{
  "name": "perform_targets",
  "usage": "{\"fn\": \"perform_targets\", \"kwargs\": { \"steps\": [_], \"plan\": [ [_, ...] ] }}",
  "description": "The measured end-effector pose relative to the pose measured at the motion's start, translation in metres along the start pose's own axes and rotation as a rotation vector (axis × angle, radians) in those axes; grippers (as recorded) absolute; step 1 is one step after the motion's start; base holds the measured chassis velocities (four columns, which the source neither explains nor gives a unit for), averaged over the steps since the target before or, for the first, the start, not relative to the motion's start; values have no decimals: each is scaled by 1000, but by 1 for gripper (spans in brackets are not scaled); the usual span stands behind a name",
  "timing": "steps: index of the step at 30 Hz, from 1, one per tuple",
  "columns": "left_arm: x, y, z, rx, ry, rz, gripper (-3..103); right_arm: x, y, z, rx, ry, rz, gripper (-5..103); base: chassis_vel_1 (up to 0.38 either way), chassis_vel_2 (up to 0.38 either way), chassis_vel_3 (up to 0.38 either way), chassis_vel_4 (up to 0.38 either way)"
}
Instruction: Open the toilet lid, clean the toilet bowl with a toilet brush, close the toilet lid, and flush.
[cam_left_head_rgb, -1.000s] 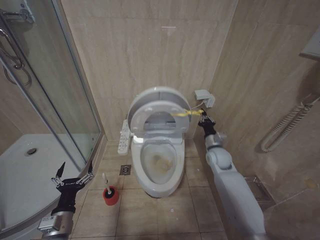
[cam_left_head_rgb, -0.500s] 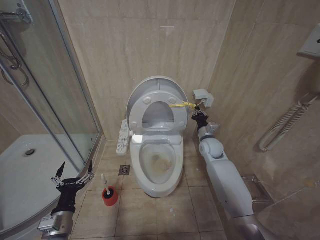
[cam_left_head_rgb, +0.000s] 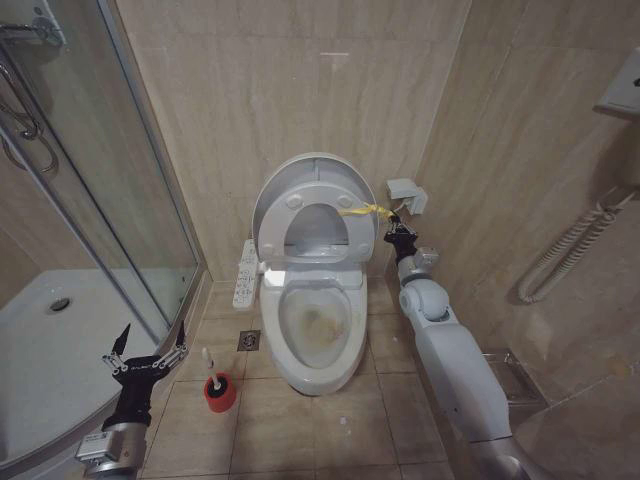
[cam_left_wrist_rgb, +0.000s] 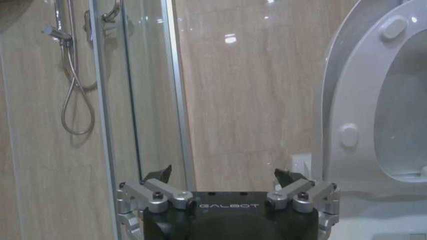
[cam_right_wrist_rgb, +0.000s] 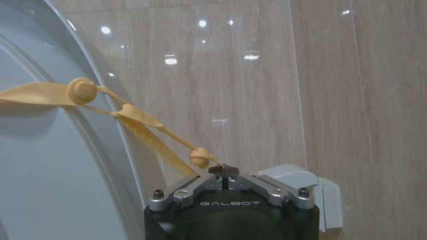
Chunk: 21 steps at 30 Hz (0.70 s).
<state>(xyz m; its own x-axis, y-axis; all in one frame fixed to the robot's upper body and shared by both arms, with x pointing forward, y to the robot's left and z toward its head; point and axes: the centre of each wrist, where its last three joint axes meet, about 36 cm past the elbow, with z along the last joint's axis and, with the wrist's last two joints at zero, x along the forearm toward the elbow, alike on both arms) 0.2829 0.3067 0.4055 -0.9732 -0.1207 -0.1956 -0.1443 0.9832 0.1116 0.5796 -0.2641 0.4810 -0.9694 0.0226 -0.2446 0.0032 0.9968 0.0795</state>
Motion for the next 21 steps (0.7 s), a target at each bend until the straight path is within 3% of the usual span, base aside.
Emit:
{"fn": "perform_targets", "kwargs": {
  "steps": [21],
  "plan": [
    [0,0,0,0,0,0,100,5,-1,-1,-29,-39,-56,1,0,0,0,0]
  ]
}}
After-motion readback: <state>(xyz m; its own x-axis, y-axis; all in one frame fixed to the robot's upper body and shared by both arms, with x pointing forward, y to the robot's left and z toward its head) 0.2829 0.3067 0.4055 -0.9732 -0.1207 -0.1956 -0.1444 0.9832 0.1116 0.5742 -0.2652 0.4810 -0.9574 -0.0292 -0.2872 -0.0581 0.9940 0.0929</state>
